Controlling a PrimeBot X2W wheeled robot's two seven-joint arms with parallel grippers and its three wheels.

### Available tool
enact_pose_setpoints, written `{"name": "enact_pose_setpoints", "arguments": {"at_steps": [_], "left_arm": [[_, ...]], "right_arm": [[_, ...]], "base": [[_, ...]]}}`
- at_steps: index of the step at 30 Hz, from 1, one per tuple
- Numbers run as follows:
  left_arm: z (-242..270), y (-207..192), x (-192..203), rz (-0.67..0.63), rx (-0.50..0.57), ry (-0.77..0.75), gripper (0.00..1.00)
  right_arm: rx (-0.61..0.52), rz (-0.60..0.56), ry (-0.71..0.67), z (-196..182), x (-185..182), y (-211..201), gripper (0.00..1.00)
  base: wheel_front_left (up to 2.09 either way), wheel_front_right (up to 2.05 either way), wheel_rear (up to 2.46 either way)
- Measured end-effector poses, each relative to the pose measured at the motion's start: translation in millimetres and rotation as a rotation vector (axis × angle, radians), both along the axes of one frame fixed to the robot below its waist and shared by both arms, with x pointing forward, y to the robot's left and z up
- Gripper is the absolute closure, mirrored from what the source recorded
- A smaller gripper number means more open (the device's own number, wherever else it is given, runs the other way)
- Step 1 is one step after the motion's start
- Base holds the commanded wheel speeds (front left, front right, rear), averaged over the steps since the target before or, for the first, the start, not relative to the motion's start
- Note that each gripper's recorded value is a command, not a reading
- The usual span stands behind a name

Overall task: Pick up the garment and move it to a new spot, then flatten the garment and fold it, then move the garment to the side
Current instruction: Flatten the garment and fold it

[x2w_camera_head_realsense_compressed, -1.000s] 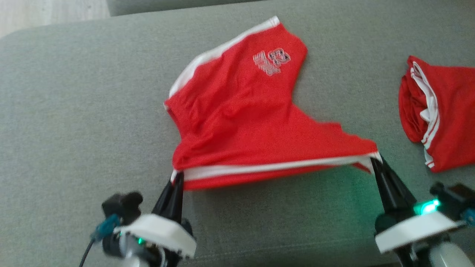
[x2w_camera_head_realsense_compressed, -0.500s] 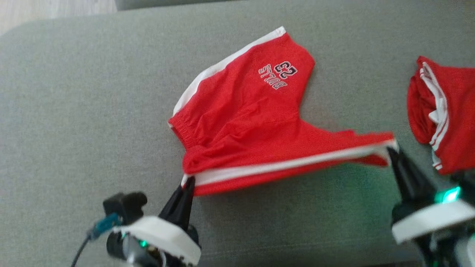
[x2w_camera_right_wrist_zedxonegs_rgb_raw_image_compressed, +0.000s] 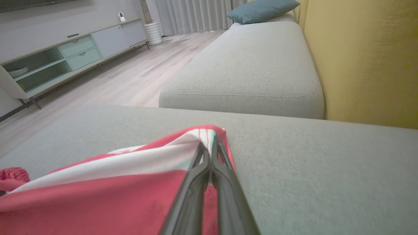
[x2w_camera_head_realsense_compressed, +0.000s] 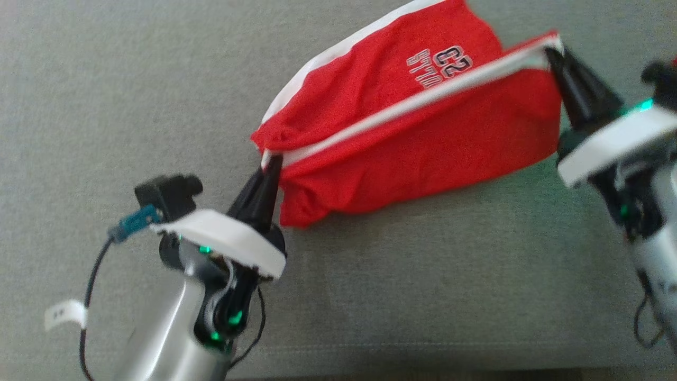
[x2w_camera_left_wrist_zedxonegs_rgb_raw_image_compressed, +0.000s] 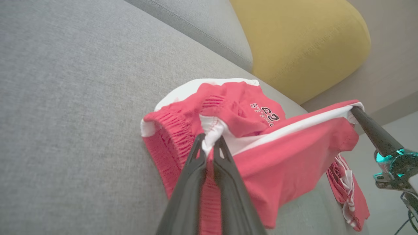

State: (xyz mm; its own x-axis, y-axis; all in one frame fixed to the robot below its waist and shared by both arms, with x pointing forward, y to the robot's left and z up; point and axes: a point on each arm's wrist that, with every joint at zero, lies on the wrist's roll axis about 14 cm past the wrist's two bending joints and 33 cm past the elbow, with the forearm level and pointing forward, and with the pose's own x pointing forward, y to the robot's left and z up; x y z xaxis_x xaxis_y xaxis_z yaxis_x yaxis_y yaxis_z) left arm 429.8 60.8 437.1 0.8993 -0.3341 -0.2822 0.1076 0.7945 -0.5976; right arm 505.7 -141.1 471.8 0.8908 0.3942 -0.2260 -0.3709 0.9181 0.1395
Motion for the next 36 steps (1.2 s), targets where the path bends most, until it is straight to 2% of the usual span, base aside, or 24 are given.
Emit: {"name": "enact_pose_setpoints", "arguments": {"at_steps": [9,18,19,20,21,22,23,29,36], "left_arm": [[-11,15,44,0.057,-0.026,-0.004,1.0],[-33,14,66,0.068,-0.033,0.032,1.0],[-35,13,67,0.068,-0.032,0.033,1.0],[-36,12,68,0.065,-0.03,0.033,0.91],[-37,9,69,0.06,-0.028,0.031,0.76],[-37,8,70,0.058,-0.023,0.027,0.28],[-36,7,71,0.059,-0.024,0.019,0.0],[-33,10,67,0.107,-0.009,-0.013,0.0],[-22,35,52,0.163,0.207,-0.118,0.0]], "right_arm": [[-0.02,0.074,0.062,-28,69,33,1.0],[-0.035,0.093,0.103,-59,96,48,1.0],[-0.036,0.096,0.107,-61,97,49,0.96],[-0.035,0.096,0.109,-63,98,50,0.52],[-0.036,0.1,0.108,-64,98,52,0.0],[-0.033,0.105,0.103,-64,98,54,0.0],[-0.028,0.109,0.095,-65,97,56,0.0],[0.005,0.125,-0.042,-42,91,61,0.0],[0.023,0.068,-0.18,2,84,37,0.0]], "base": [[0.0,0.0,0.0],[0.0,0.0,0.0],[0.0,0.0,0.0],[0.0,0.0,0.0],[0.0,0.0,0.0],[0.0,0.0,0.0],[0.0,0.0,0.0],[0.0,0.0,0.0],[0.0,0.0,0.0]]}}
